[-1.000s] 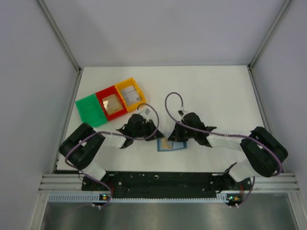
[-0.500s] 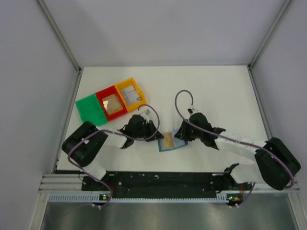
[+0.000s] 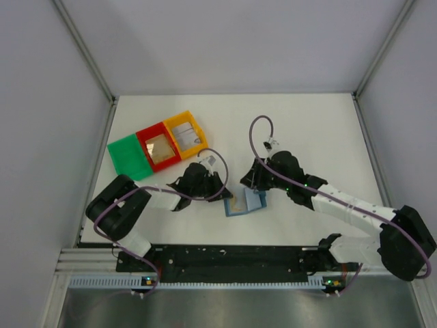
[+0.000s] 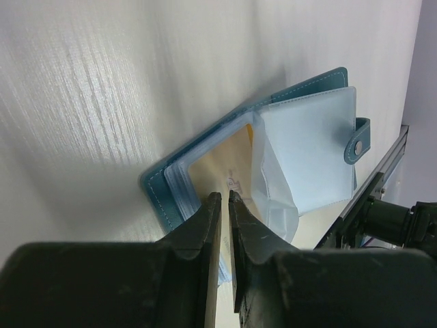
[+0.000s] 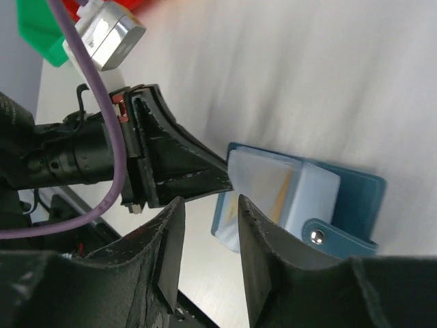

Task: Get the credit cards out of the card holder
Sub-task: Remove the credit card from the card holder.

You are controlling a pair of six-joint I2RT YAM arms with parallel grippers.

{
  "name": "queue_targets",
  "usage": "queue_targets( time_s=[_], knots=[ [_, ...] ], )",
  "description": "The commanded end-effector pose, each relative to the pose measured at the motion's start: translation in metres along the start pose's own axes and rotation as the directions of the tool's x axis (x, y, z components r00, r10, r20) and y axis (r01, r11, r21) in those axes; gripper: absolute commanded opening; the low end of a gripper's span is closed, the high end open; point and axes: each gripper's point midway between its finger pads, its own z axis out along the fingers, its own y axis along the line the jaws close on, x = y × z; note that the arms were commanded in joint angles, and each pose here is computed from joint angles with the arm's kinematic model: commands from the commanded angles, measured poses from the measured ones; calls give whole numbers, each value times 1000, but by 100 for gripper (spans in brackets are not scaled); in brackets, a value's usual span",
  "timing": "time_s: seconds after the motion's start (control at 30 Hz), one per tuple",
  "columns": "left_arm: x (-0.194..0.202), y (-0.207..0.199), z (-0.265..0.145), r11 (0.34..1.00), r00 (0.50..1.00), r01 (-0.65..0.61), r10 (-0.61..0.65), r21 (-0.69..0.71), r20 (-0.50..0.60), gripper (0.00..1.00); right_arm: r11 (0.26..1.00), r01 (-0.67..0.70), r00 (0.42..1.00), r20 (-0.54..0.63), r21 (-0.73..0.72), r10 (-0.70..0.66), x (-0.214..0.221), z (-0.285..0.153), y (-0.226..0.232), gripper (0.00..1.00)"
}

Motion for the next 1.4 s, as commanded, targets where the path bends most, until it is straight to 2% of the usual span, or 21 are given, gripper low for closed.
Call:
queue_targets(
  time_s=[0.0, 0.2, 0.33, 0.47, 0.63, 0.77, 0.97, 1.07, 1.2, 1.37],
  knots=[
    [5, 13, -2, 998, 1000, -23, 22, -66, -18, 15, 982, -18, 999, -48, -190, 9, 10, 14, 44, 34],
    [8, 14, -3, 997, 1000, -22, 20, -70, -22, 15, 987, -98, 994, -62, -126, 90, 27, 39, 23, 11],
    [9, 15, -4, 997, 999, -23, 21, -74, -25, 14, 989, -135, 989, -73, -61, 130, 43, 45, -3, 7],
    [9, 16, -4, 997, 999, -21, 19, -74, -26, 14, 986, -157, 978, -145, -47, 149, 70, 51, -21, 1],
    [11, 17, -4, 997, 999, -18, 16, -78, -29, 13, 986, -163, 969, -195, -44, 152, 84, 55, -25, 0],
    [11, 18, -5, 997, 999, -20, 18, -78, -29, 12, 992, -124, 977, -169, 32, 127, 76, 49, -36, 0],
    [11, 18, -8, 997, 999, -24, 22, -80, -25, 11, 991, -98, 993, -72, -86, 92, 38, 29, -1, 0],
    [12, 19, -8, 996, 999, -22, 20, -83, -28, 11, 981, -115, 992, -71, -155, 105, 32, 30, 15, 0],
    [13, 20, -9, 996, 999, -23, 21, -88, -25, 10, 970, -153, 987, -85, -187, 139, 37, 40, 18, 0],
    [12, 21, -9, 995, 999, -25, 23, -92, -22, 10, 963, -225, 968, -147, -147, 203, 67, 56, -4, 0]
  ],
)
